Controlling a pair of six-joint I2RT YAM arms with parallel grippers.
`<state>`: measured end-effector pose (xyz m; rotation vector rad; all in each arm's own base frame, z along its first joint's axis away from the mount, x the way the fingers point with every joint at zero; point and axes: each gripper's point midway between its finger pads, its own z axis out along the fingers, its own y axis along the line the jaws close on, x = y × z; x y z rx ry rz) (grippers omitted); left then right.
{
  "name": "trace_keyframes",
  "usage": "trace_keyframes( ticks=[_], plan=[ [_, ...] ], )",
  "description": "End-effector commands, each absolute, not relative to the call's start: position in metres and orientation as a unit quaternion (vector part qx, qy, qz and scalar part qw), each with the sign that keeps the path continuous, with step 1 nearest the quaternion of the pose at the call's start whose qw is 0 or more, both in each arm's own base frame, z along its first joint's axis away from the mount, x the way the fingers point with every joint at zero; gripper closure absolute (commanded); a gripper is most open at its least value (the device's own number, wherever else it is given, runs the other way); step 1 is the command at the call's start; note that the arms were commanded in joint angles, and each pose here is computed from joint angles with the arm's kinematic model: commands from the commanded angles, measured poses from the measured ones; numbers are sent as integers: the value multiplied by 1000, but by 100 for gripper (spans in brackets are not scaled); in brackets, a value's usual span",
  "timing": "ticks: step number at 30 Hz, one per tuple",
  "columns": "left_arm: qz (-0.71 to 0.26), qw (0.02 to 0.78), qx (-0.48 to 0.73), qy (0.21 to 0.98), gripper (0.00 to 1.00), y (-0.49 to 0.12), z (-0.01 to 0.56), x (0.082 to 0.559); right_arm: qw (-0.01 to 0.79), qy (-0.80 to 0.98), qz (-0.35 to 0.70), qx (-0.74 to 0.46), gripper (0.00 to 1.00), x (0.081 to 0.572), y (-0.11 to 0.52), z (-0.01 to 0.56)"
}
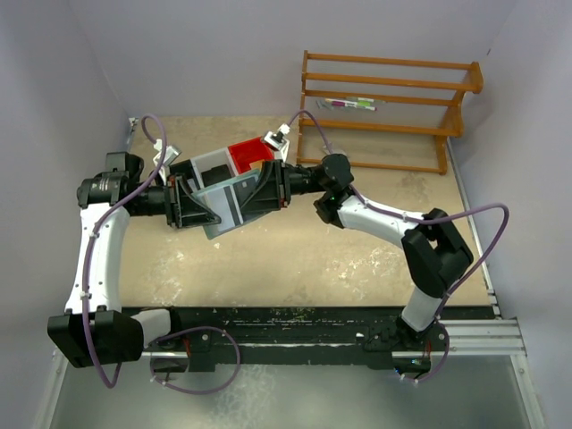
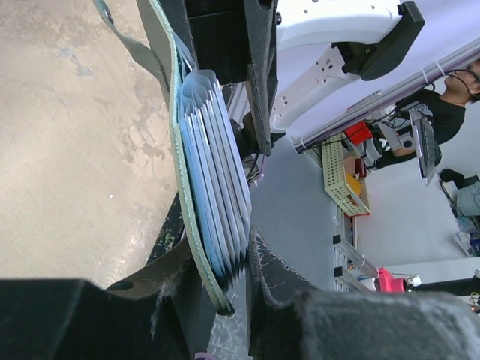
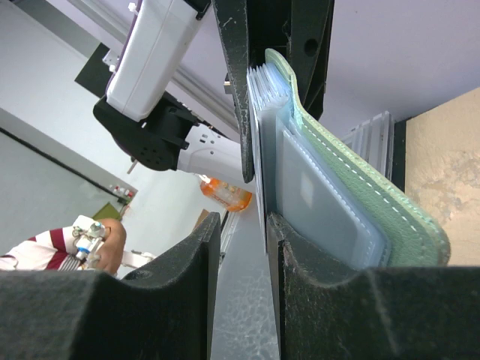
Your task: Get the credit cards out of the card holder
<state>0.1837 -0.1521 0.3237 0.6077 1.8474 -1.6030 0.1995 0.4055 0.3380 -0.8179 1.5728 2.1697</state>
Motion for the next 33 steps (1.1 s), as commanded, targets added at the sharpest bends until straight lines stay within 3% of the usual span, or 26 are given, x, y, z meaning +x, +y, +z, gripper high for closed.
trace_keyframes(
  ticks=[1,9,13,18,22,26,33],
  plan=[
    [-661,334,256,621,99,-158,365,174,196,517,775,-305,66,196,412,366],
    [-654,331,254,631,94,-157,363,177,196,544,758,-300,76,202,427,358],
    [-647,332,256,636,90,-157,362,177,212,582,729,-290,88,212,433,346],
    [-635,330,255,651,88,-156,357,181,223,593,717,-289,83,215,433,343],
    [-633,328,254,654,85,-156,356,182,243,603,705,-281,100,221,433,344],
    [-635,332,258,648,77,-156,361,180,232,581,721,-300,100,207,426,350],
    [-656,337,264,622,79,-158,373,171,231,554,744,-293,100,205,406,352]
  ],
)
